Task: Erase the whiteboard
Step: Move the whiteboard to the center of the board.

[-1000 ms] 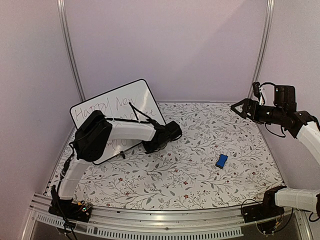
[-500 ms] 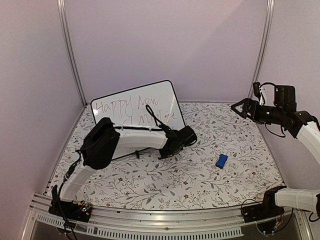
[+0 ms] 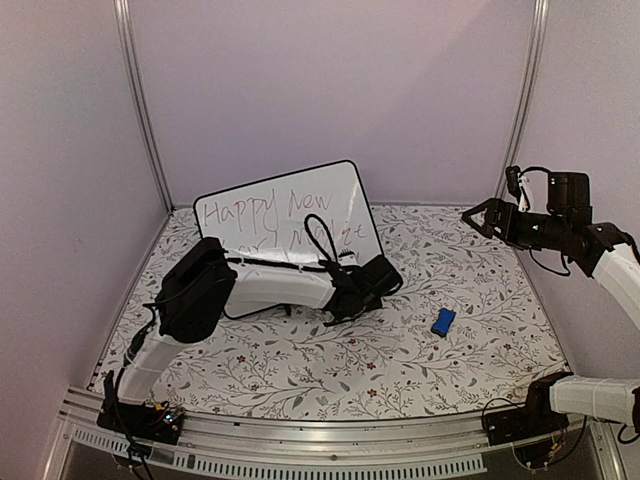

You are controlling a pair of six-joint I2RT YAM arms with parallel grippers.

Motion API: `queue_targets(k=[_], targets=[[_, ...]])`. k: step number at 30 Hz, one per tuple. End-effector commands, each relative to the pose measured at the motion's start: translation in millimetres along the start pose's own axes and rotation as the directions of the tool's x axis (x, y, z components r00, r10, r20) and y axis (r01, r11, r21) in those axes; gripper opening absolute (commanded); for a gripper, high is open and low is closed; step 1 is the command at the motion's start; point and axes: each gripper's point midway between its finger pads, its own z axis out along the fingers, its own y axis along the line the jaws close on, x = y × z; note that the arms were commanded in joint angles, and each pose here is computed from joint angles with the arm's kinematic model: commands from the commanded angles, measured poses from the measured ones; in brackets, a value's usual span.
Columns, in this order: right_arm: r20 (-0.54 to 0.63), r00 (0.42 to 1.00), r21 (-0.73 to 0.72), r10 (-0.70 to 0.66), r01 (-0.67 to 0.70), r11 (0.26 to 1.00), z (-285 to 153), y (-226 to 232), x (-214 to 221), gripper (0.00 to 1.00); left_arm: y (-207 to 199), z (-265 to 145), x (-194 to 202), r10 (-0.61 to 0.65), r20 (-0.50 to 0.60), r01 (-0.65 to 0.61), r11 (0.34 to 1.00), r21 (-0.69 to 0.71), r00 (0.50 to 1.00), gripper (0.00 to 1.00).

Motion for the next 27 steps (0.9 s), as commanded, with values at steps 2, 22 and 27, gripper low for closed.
queue_targets(k=[2, 22, 27], targets=[[-0.001, 1.000, 0.006, -0.012, 0.012, 1.000, 0.1, 1.2, -2.9, 0.99, -45.0, -48.1, 1.4, 0.035, -0.045, -0.025, 0.980, 0.196, 0.998, 0.76], [-0.007, 0.999, -0.002, -0.042, 0.042, 0.999, 10.4, -2.1, 8.3, 0.99, 37.4, -256.3, -106.7, 0.119, 0.161, -0.183, 0.857, 0.482, 0.980, 1.00], [-0.050, 0.997, 0.003, -0.057, 0.057, 0.998, 27.8, 0.6, 23.2, 0.99, 123.8, -286.9, -158.9, 0.024, 0.279, -0.150, 0.887, 0.438, 0.960, 1.00]])
